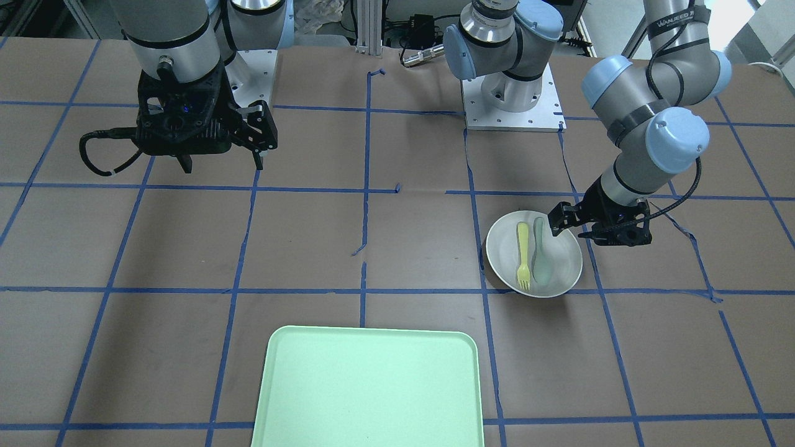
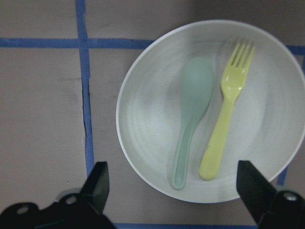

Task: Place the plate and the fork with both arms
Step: 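Carry the plate with the left gripper onto the green tray and lower it, then open the left gripper and lift it back from the plate, then reach the right gripper over the plate above the yellow fork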

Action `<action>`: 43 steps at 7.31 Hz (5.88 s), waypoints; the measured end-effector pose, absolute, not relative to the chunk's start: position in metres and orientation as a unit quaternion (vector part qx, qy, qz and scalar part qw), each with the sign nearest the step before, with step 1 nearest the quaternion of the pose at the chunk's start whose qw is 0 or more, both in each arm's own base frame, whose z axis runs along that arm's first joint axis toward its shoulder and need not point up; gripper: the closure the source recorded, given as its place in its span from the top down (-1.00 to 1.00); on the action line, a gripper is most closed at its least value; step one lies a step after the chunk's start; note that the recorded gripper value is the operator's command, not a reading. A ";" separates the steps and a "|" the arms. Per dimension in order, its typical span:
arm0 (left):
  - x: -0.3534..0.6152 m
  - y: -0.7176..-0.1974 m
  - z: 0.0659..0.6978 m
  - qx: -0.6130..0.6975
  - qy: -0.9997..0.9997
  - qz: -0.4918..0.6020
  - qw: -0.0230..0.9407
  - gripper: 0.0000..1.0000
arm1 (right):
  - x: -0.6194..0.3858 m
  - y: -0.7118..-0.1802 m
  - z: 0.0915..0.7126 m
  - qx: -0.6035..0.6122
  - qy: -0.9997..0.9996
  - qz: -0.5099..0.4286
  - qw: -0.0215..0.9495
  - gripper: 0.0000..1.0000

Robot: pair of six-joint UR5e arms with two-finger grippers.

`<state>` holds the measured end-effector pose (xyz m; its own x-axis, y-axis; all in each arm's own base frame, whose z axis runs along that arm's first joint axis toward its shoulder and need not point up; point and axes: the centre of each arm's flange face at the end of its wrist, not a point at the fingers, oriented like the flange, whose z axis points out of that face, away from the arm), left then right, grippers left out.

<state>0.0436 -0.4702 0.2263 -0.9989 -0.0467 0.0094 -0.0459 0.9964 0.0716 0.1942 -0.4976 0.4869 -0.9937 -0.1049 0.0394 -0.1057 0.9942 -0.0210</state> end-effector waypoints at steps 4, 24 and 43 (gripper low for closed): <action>0.068 -0.463 0.182 0.025 -1.000 -0.019 -0.002 -1.00 | 0.194 -0.498 0.487 0.054 -0.998 0.012 0.020 1.00; -0.185 -0.715 0.210 0.124 -0.983 0.047 0.129 1.00 | 0.193 -0.500 0.485 0.053 -0.998 0.011 0.020 1.00; -0.181 -0.483 0.458 0.059 -0.998 -0.028 -0.018 1.00 | 0.315 -0.706 0.265 -0.028 -0.995 0.091 -0.003 1.00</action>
